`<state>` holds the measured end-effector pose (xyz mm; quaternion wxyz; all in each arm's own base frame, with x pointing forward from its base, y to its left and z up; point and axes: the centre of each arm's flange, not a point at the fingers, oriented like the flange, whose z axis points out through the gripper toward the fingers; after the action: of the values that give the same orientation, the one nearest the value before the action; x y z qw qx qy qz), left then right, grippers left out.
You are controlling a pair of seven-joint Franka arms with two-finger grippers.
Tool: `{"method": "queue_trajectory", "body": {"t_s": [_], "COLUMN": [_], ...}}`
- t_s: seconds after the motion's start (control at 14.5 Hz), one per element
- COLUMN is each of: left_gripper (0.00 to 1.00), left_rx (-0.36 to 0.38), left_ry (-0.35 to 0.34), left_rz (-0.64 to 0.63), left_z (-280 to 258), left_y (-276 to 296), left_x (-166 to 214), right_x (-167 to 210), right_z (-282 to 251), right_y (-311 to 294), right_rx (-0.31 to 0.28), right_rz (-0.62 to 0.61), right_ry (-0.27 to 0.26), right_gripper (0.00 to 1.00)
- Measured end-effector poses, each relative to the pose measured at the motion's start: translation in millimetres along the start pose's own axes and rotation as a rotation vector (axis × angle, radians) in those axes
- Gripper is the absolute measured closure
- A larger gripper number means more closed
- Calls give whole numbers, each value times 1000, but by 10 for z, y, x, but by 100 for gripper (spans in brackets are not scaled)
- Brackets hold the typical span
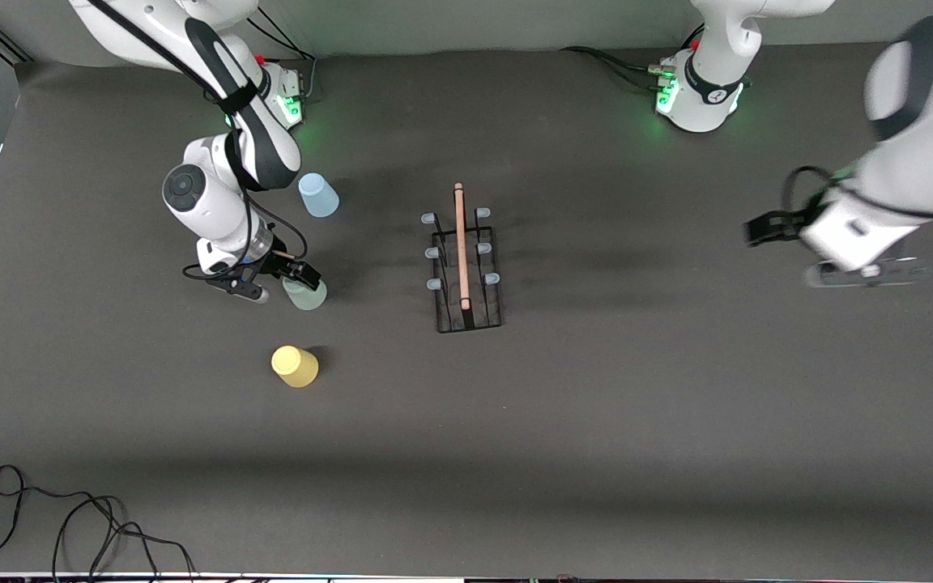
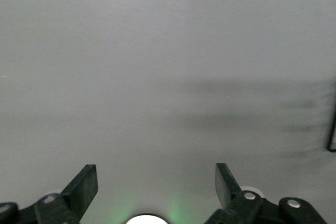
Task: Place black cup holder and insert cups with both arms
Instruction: 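Carry the green cup with the right gripper onto a rack peg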
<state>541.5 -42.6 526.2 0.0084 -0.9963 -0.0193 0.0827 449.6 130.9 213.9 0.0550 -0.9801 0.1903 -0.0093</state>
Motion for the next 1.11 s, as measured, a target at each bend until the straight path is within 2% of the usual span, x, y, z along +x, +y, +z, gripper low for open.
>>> {"method": "queue_trajectory", "body": {"t_s": [0.07, 0.28, 0.55, 0.69, 0.97, 1.11], "left_gripper": [0, 0, 0, 0, 0, 0], "left_rx": [14, 20, 29, 33, 34, 34], "left_ry": [23, 148, 193, 198, 194, 201], "left_rz": [-3, 12, 15, -3, -9, -8], "left_z": [-66, -273, -382, -289, -195, -230], "left_y": [-118, -99, -312, -473, -562, -558], "left_x": [-24, -133, -284, -192, -97, -101], "right_x": [-3, -8, 2, -6, 104, 33], "right_z": [66, 126, 33, -151, -1073, -1472], "right_y": [16, 2, -162, -369, -806, -1079], "right_rx": [-6, -10, 6, 8, 44, 62], "right_rz": [1, -3, -28, -55, -22, 21], "right_ry": [-2, -1, 9, -35, -109, -120], "right_gripper": [0, 29, 29, 29, 29, 29]}}
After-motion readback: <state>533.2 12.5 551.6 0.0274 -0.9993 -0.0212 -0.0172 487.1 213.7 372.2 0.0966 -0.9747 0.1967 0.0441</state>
